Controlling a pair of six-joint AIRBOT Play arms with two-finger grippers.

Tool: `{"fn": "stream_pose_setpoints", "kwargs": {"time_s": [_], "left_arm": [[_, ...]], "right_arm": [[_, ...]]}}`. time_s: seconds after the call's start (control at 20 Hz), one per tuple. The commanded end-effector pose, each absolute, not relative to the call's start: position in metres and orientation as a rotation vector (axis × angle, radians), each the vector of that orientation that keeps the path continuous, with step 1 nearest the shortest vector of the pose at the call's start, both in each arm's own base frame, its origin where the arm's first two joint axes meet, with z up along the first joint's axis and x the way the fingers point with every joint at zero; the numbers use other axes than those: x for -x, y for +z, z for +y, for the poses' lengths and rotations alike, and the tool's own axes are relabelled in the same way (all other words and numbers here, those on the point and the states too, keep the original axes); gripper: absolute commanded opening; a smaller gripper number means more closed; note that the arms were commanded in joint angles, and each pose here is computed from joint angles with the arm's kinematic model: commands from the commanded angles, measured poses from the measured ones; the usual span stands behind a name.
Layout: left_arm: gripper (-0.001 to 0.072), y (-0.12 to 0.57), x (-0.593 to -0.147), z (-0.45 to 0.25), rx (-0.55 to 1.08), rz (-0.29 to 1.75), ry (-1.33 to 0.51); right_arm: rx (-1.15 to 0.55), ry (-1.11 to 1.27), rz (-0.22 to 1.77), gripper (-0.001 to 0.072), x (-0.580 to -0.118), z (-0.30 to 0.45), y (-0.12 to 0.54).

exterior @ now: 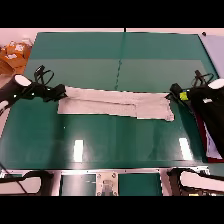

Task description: Fold the shirts.

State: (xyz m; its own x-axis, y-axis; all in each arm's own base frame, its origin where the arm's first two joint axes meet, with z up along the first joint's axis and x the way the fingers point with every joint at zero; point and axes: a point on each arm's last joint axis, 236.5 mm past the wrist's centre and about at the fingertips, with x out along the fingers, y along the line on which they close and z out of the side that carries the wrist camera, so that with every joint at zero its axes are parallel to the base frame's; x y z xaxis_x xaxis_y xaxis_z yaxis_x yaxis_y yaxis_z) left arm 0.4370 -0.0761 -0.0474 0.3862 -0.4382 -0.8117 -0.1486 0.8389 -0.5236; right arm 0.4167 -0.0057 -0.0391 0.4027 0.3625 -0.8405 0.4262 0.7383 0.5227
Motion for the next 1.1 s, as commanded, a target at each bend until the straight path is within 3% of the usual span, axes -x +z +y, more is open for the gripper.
{"fn": "stream_pose_setpoints", "kwargs": {"time_s": [0.0,0.1,0.2,0.25,0.3,0.35,0.55,0.6,0.7,0.9,1.05], "left_arm": [[0.0020,-0.060,-0.469,-0.082,0.620,1.148,-0.226],[0.0063,-0.059,-0.478,-0.082,0.635,1.113,-0.222],[0.0720,-0.054,-0.489,-0.077,0.651,1.067,-0.200],[0.0665,-0.051,-0.491,-0.078,0.660,1.058,-0.201],[0.0662,-0.047,-0.492,-0.076,0.658,1.056,-0.207],[0.0662,-0.042,-0.494,-0.073,0.652,1.053,-0.213],[0.0662,-0.006,-0.508,-0.055,0.655,1.018,-0.243],[0.0661,0.001,-0.509,-0.055,0.654,1.015,-0.257],[0.0661,0.011,-0.508,-0.064,0.667,1.021,-0.293],[0.0661,0.027,-0.507,-0.083,0.780,1.016,-0.359],[0.0661,0.028,-0.501,-0.100,0.773,1.041,-0.397]], "right_arm": [[-0.770,-0.029,1.202,0.0012,-0.456,-0.006,-0.066],[-0.765,-0.030,1.194,0.0012,-0.468,-0.010,-0.072],[-0.729,-0.007,1.171,0.0053,-0.478,-0.016,-0.065],[-0.724,0.010,1.179,0.0242,-0.477,-0.021,-0.058],[-0.715,0.031,1.199,0.0473,-0.472,-0.026,-0.050],[-0.714,0.049,1.226,0.0615,-0.465,-0.035,-0.044],[-0.707,0.096,1.302,0.0618,-0.423,-0.083,-0.046],[-0.712,0.095,1.309,0.0705,-0.413,-0.093,-0.055],[-0.741,0.131,1.338,0.0713,-0.396,-0.096,-0.074],[-0.870,0.441,1.334,0.0713,-0.396,-0.038,-0.084],[-0.940,0.560,1.299,0.0713,-0.413,0.000,-0.084]]}}
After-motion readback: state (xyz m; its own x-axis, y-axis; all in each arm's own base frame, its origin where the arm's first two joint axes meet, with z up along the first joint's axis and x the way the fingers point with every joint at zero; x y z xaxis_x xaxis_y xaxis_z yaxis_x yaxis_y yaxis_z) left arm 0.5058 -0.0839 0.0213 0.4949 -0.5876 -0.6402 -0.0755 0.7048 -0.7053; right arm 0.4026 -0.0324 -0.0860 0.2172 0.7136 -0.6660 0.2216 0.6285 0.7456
